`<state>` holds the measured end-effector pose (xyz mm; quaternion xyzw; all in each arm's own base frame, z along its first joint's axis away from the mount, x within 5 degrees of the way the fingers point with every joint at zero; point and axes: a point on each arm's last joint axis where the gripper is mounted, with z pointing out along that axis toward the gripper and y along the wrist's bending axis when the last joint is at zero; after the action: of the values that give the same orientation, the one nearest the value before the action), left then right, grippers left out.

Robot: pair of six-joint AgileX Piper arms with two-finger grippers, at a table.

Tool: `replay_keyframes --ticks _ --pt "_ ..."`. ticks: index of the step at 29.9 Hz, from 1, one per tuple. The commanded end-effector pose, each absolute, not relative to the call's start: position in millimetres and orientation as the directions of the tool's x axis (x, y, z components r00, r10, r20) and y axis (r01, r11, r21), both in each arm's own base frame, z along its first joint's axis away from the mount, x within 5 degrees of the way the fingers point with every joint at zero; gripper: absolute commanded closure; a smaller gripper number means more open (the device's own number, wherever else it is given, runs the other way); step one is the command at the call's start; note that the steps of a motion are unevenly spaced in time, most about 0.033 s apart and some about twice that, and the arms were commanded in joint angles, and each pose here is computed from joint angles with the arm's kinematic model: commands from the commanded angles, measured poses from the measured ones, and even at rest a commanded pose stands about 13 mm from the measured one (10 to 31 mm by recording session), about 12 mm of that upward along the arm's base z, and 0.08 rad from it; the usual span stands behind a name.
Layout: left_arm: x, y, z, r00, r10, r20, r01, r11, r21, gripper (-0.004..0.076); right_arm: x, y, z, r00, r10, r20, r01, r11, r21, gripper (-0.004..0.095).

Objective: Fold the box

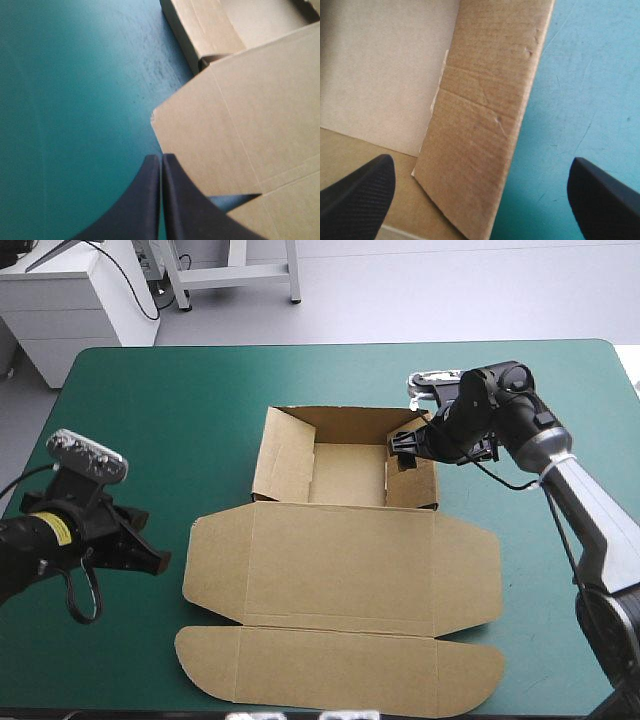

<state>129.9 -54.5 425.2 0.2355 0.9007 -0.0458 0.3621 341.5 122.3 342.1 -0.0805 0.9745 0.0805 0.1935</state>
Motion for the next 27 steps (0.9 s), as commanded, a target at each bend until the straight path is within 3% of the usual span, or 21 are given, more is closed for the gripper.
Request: replay_keyframes --ticks 1,6,12,27 --pt "113.7 -47.0 406.5 -0.691 0.364 -0.625 0.426 0.903 0.055 0.073 348.1 123.9 349.7 -0.884 -0.128 -0.45 -0.203 0.972 0.122 0.0048" --pt "98.2 -43.2 379.8 -0.731 0.347 -0.587 0.421 0.907 0.011 0.073 362.9 129.0 322.0 -0.914 -0.13 -0.384 -0.187 0.975 0.116 0.0062" --pt "88.3 -39.7 372.5 -0.742 0.317 -0.591 0.403 0.915 -0.014 0.073 371.1 132.1 304.1 -0.931 -0.131 -0.341 -0.179 0.977 0.114 0.0198" --pt "88.7 -39.5 372.7 -0.739 0.312 -0.597 0.397 0.918 -0.013 0.073 370.9 132.3 302.4 -0.935 -0.136 -0.329 -0.182 0.977 0.114 0.0914"
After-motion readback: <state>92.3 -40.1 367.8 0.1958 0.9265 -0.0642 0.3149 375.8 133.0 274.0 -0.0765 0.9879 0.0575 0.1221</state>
